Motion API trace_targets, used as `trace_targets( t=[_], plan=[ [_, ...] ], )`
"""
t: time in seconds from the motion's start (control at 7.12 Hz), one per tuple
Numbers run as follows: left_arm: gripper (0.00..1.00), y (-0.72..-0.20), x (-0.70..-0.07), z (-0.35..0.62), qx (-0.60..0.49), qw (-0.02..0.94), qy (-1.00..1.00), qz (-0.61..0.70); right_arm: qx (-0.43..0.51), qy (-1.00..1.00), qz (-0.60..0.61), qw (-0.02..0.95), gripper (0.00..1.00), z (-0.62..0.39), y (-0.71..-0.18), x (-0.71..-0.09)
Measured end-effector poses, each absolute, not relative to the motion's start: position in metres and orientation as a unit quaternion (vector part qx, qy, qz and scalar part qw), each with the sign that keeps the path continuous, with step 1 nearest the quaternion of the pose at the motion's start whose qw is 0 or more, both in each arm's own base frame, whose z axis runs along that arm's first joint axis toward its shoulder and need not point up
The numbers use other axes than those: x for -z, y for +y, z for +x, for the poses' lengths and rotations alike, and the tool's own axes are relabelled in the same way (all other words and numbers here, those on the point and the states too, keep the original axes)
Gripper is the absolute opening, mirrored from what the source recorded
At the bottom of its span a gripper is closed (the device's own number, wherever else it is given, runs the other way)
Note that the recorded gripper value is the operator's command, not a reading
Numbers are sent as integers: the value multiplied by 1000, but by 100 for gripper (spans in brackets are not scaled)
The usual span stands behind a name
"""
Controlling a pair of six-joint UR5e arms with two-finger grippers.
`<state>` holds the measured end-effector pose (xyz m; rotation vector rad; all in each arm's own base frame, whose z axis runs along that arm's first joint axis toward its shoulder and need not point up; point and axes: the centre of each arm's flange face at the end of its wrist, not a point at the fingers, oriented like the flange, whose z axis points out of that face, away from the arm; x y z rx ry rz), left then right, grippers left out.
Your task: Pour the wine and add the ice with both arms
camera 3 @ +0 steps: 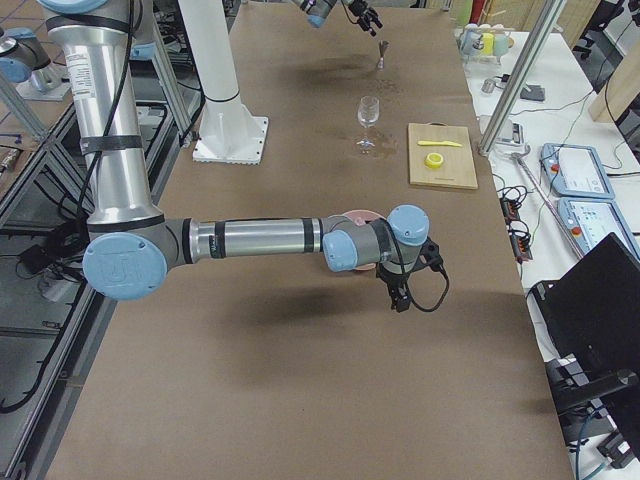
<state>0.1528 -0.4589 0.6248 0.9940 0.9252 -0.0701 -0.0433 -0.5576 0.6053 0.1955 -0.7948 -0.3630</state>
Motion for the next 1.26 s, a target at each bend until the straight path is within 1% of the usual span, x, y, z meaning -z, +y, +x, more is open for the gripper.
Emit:
trace_targets(
  t=[0.7, 1.26],
  plan=[
    [97, -447, -627, 202, 55, 777, 391, 490, 181, -384, 110, 899, 100, -42, -553, -610],
    [97, -443, -634, 229, 98, 774, 375, 500, 182, -384, 112, 898, 100, -43, -553, -607]
  ],
)
